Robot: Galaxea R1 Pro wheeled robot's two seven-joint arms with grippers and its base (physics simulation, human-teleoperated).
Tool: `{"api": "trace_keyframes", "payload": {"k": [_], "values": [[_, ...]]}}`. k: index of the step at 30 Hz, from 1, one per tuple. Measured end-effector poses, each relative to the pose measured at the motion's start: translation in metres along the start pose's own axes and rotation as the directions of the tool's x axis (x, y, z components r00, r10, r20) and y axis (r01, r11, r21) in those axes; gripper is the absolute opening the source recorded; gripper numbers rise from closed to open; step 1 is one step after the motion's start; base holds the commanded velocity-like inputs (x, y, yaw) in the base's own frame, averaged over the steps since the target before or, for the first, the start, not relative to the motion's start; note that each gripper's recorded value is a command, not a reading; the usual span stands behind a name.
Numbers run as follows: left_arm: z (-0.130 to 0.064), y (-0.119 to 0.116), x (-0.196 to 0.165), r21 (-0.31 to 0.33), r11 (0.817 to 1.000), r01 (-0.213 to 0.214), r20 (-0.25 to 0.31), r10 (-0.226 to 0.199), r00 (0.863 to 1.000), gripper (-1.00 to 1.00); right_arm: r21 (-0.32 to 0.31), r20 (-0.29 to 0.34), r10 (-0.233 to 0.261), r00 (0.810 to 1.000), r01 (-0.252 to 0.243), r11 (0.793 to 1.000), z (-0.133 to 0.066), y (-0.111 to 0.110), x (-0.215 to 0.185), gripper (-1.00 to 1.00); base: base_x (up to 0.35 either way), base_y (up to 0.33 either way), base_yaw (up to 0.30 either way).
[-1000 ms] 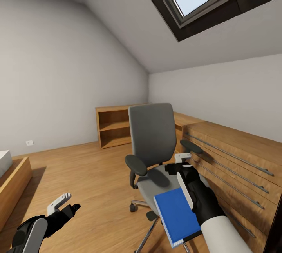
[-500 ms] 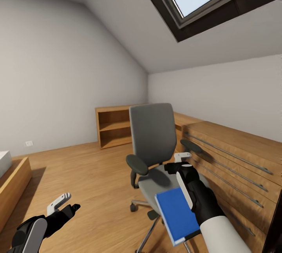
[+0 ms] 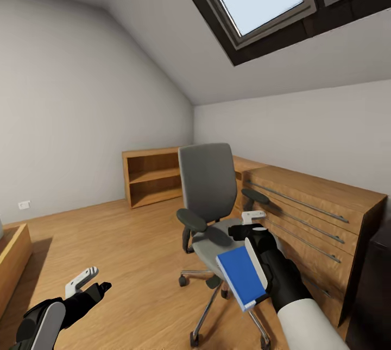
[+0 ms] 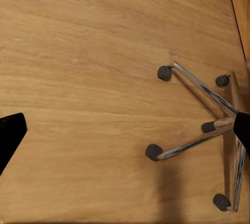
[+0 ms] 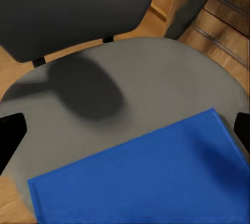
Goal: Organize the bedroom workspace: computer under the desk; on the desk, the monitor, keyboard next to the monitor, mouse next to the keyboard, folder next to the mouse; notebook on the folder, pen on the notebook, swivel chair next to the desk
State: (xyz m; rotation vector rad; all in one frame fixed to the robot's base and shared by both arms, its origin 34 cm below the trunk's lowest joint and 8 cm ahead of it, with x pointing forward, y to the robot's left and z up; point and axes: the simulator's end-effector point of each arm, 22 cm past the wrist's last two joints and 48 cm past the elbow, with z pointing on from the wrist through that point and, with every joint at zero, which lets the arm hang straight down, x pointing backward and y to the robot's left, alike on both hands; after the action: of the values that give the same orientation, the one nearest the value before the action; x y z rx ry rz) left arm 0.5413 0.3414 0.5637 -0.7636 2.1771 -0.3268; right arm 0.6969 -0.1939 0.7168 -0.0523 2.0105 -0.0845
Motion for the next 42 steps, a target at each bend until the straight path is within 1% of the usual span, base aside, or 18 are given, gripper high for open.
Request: {"api": "trace_keyframes", "payload": {"k": [10, 24, 42], "values": [[-0.003, -0.002, -0.003, 0.007, 1.0, 0.0, 0.008, 0.0, 1.0, 1.0, 0.004, 0.011, 0.0, 1.0, 0.0, 1.0, -0.004, -0.002, -0.005, 1.0, -0.086, 0.256, -0.242], [-0.007, -0.005, -0.006, 0.016, 1.0, 0.001, 0.018, -0.002, 1.0, 1.0, 0.006, 0.026, 0.0, 1.0, 0.0, 1.0, -0.01, -0.003, -0.013, 1.0, -0.019, 0.04, -0.244], [-0.012, -0.009, -0.011, 0.027, 1.0, 0.001, 0.032, -0.002, 0.999, 1.0, 0.009, 0.044, -0.002, 0.999, 0.001, 1.0, -0.017, -0.004, -0.02, 1.0, -0.247, 0.174, -0.248]]}}
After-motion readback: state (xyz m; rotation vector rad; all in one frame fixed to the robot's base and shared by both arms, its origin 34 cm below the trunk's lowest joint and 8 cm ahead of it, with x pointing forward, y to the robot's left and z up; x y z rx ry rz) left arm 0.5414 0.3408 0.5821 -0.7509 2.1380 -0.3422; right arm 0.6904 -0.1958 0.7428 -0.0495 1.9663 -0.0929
